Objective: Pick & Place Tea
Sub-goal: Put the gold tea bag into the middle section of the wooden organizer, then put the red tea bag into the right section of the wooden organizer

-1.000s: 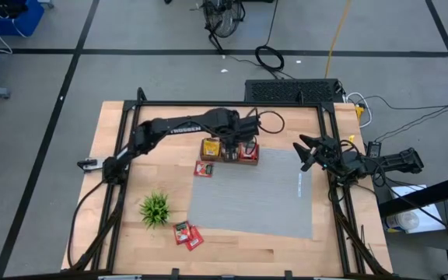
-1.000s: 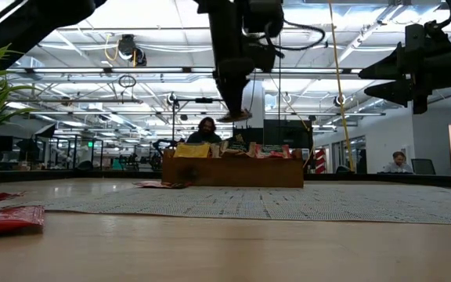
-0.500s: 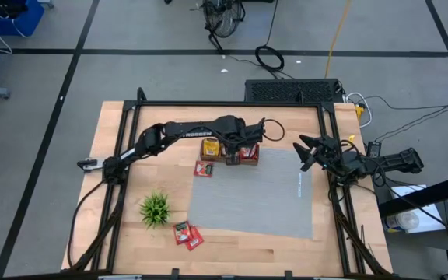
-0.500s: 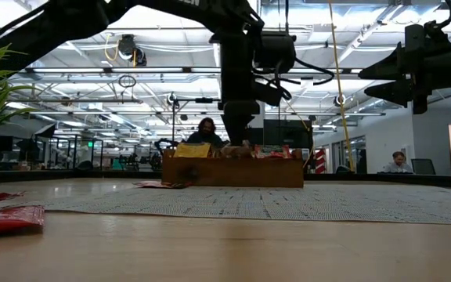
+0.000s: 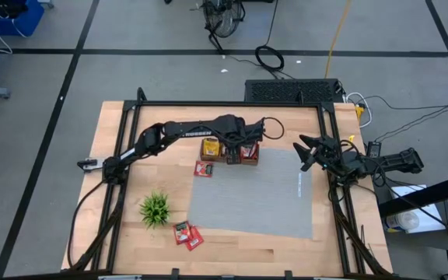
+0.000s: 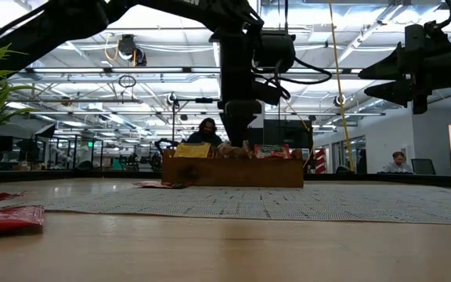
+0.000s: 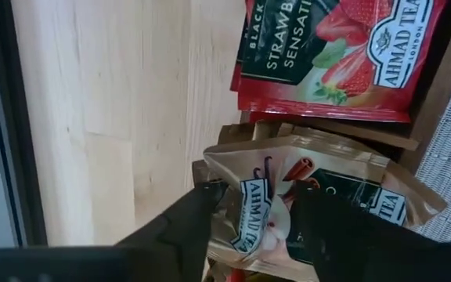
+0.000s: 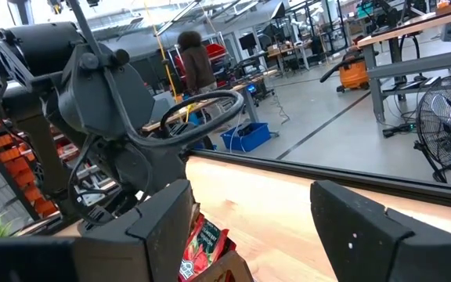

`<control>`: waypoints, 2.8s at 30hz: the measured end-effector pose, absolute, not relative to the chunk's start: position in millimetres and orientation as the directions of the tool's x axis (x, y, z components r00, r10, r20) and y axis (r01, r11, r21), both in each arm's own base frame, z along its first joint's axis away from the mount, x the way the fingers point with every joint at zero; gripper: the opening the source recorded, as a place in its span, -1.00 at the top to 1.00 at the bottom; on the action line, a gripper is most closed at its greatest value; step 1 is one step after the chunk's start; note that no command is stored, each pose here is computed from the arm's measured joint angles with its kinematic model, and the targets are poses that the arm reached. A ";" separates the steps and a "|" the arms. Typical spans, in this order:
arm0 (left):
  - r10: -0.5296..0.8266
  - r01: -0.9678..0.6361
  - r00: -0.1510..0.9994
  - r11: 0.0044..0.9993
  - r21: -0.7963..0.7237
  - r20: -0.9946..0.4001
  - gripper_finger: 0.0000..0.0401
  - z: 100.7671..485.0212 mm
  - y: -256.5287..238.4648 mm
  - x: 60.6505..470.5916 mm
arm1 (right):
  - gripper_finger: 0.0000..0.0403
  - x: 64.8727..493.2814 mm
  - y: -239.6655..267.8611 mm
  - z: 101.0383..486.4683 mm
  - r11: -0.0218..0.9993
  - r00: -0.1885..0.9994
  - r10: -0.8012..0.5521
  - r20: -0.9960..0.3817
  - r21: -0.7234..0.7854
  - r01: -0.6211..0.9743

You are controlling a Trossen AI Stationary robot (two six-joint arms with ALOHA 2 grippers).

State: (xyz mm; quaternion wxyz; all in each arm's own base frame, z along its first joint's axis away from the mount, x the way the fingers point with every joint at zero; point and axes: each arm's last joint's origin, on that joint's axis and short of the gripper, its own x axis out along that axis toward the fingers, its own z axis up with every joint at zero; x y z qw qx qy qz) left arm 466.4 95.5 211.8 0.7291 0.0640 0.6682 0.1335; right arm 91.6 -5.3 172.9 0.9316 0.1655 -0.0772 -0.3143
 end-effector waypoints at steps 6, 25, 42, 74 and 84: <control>0.284 -0.118 0.099 0.955 0.272 -0.954 -0.08 231.0 95.3 466.7 | -0.20 91.6 -5.3 173.0 0.748 0.790 -0.611 0.040 0.357 0.560; 0.213 -0.125 0.170 0.973 0.193 -0.962 -0.09 317.5 60.9 425.0 | -0.20 91.6 -5.3 173.0 0.747 0.790 -0.612 0.041 0.358 0.560; -0.138 -0.206 0.252 0.960 -0.192 -0.958 0.01 359.9 -17.4 398.2 | -0.20 91.6 -5.3 173.2 0.747 0.790 -0.612 0.042 0.359 0.560; -0.201 -0.122 0.182 0.967 -0.224 -0.963 0.17 359.1 -186.5 352.5 | -0.20 91.6 -5.3 173.2 0.747 0.790 -0.612 0.042 0.359 0.559; -0.155 -0.248 0.078 0.954 -0.170 -0.985 0.17 334.2 -225.8 328.5 | -0.20 91.6 -5.3 173.1 0.747 0.790 -0.612 0.042 0.359 0.559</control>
